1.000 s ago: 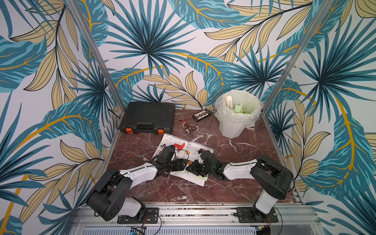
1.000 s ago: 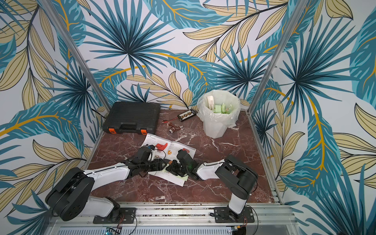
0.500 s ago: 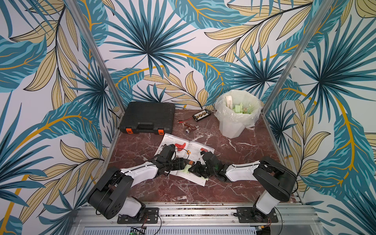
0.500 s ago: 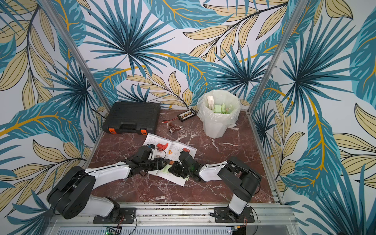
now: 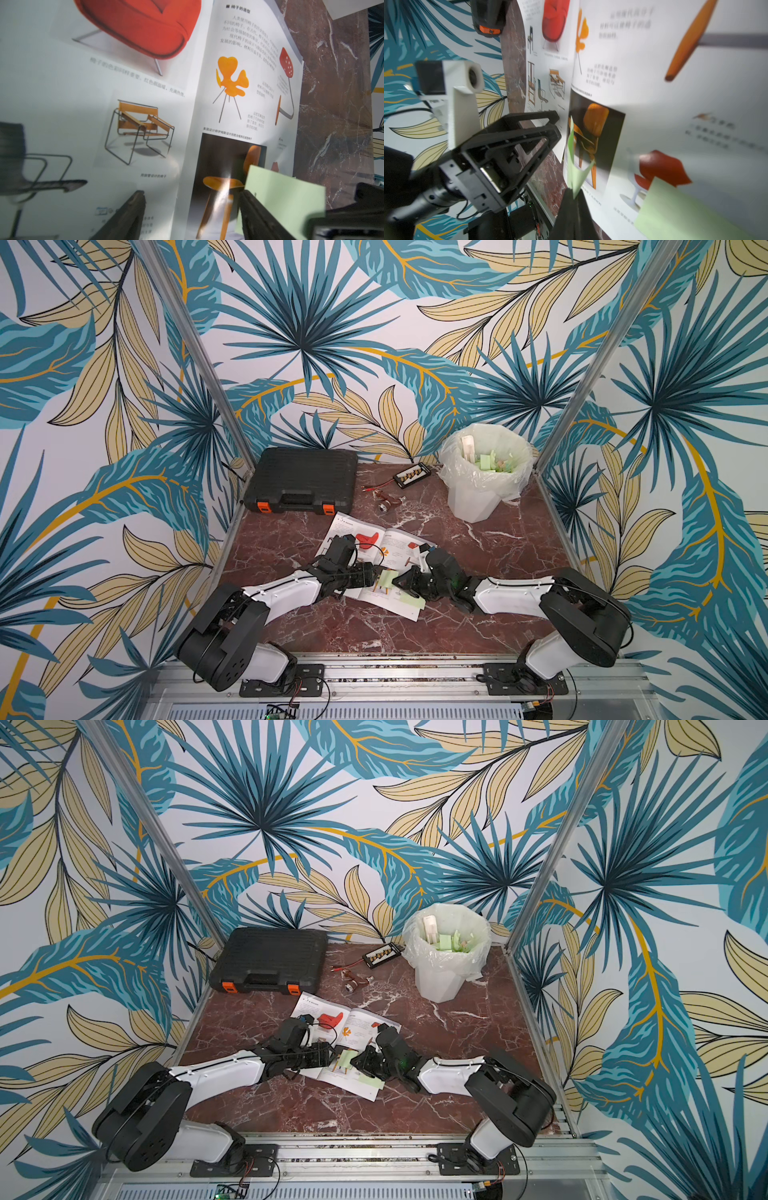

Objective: Peel off the used sticky note
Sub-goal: Tear off the note from the book, then place the note in the trash bin.

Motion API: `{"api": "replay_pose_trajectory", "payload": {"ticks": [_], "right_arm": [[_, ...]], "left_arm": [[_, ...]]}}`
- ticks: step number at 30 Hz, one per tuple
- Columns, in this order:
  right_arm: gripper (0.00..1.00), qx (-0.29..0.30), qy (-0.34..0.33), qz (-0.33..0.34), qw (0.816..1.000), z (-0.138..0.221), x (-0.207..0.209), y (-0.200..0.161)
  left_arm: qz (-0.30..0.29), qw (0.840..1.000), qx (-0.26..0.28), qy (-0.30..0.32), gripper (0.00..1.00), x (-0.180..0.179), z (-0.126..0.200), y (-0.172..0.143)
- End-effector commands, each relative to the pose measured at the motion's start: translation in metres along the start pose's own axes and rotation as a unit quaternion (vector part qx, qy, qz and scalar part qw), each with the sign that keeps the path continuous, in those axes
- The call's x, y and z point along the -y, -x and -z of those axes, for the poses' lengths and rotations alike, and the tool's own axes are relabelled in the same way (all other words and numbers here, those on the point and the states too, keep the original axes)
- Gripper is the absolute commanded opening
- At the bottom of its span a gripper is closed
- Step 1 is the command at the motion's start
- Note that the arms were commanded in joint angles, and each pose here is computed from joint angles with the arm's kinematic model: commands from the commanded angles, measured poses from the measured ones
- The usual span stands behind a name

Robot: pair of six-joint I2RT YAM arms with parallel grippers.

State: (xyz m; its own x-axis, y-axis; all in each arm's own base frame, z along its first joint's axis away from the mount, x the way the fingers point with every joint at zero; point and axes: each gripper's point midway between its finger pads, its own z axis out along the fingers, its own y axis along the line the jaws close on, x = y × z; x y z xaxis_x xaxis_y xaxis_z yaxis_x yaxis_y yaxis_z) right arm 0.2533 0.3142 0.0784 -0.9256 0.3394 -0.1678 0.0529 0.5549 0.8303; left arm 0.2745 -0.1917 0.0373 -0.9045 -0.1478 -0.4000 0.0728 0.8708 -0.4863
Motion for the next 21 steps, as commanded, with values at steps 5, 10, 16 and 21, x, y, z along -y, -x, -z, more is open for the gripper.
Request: {"api": "replay_pose_trajectory", "payload": {"ticks": [5,10,16,21], "right_arm": [[0.0,0.021,-0.014,0.018,1.0,0.029,0.001,0.015],[0.0,0.065,-0.022,0.043,0.997,0.077,-0.014,0.049],[0.0,0.111,-0.008,0.087,0.99,0.134,-0.064,0.094],[0.0,0.135,-0.009,0.115,0.984,0.167,-0.104,0.131]], "left_arm": [[0.012,0.997,-0.035,0.061,0.76,-0.028,0.005,-0.019],[0.002,0.999,-0.012,0.038,0.81,-0.014,0.022,-0.009],[-0.028,1.0,0.014,-0.004,0.87,0.014,0.042,0.003],[-0.056,0.997,0.01,-0.045,0.88,0.04,0.044,-0.001]]}}
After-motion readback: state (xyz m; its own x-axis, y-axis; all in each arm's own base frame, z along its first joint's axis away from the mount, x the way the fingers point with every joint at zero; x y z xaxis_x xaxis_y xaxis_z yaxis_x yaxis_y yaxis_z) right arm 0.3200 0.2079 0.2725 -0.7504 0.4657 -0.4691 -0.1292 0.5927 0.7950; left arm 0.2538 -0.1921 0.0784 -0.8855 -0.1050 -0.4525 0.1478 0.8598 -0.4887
